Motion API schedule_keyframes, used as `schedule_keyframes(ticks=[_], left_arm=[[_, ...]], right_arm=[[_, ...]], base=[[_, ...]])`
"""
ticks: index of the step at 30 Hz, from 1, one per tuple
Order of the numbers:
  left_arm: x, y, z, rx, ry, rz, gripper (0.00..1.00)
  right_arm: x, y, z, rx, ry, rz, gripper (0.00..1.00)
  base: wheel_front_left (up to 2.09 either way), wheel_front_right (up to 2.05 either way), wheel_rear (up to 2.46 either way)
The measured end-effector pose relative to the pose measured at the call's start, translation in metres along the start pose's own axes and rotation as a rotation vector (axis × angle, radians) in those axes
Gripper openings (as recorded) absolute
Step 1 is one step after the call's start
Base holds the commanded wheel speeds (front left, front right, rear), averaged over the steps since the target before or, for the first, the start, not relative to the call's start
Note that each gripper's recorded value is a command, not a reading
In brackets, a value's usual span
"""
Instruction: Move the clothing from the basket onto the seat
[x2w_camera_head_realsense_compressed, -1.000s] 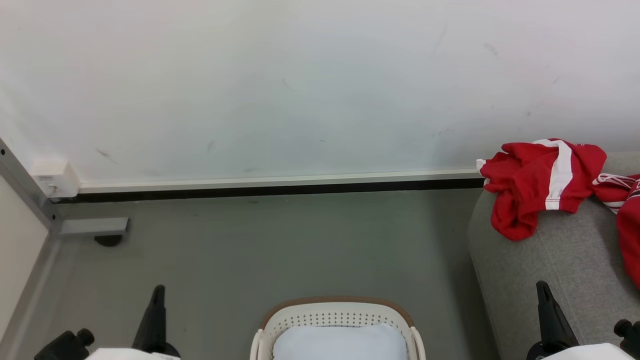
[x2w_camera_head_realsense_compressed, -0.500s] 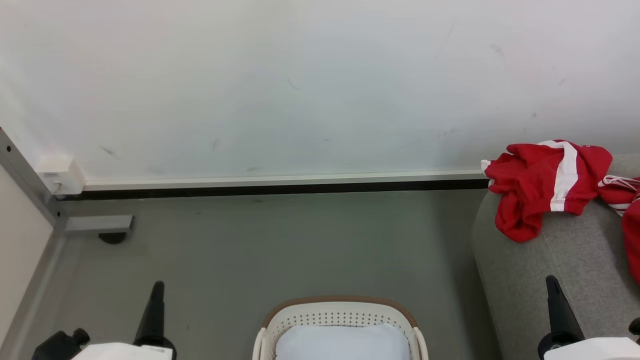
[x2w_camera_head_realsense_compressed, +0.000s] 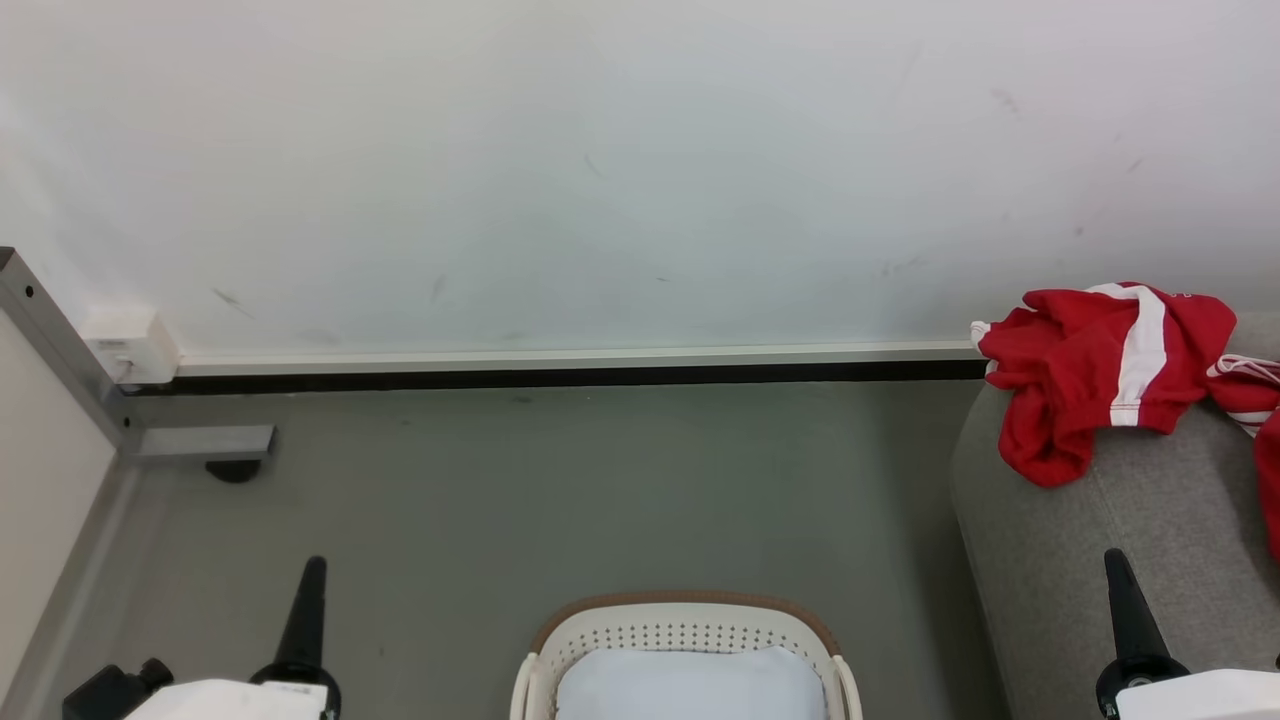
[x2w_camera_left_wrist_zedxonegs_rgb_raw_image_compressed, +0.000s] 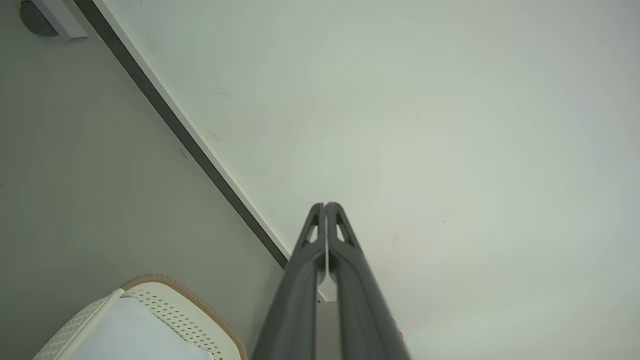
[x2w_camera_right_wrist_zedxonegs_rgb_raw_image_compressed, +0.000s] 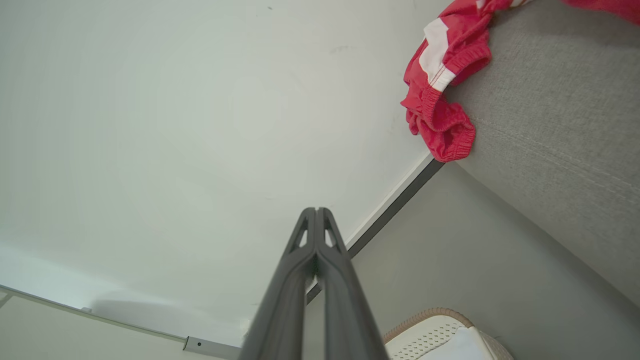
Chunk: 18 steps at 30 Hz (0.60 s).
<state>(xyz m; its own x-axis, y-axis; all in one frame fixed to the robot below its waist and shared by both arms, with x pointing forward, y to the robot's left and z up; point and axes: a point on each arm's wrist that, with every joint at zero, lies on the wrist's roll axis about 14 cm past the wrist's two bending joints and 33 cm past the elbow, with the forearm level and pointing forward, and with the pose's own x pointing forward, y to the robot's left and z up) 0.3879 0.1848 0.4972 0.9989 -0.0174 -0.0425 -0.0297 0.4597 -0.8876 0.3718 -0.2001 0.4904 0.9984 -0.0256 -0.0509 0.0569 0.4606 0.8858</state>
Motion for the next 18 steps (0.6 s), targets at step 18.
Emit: schedule_keyframes(ticks=[18], left_arm=[[0.0008,-0.0007,0.0062,-0.172,-0.007,0.002,0.0]], right_arm=[[0.0062,0.0052,0.0034,0.162,0.001,0.013,0.0]], base=[[0.0,0.0,0.0]])
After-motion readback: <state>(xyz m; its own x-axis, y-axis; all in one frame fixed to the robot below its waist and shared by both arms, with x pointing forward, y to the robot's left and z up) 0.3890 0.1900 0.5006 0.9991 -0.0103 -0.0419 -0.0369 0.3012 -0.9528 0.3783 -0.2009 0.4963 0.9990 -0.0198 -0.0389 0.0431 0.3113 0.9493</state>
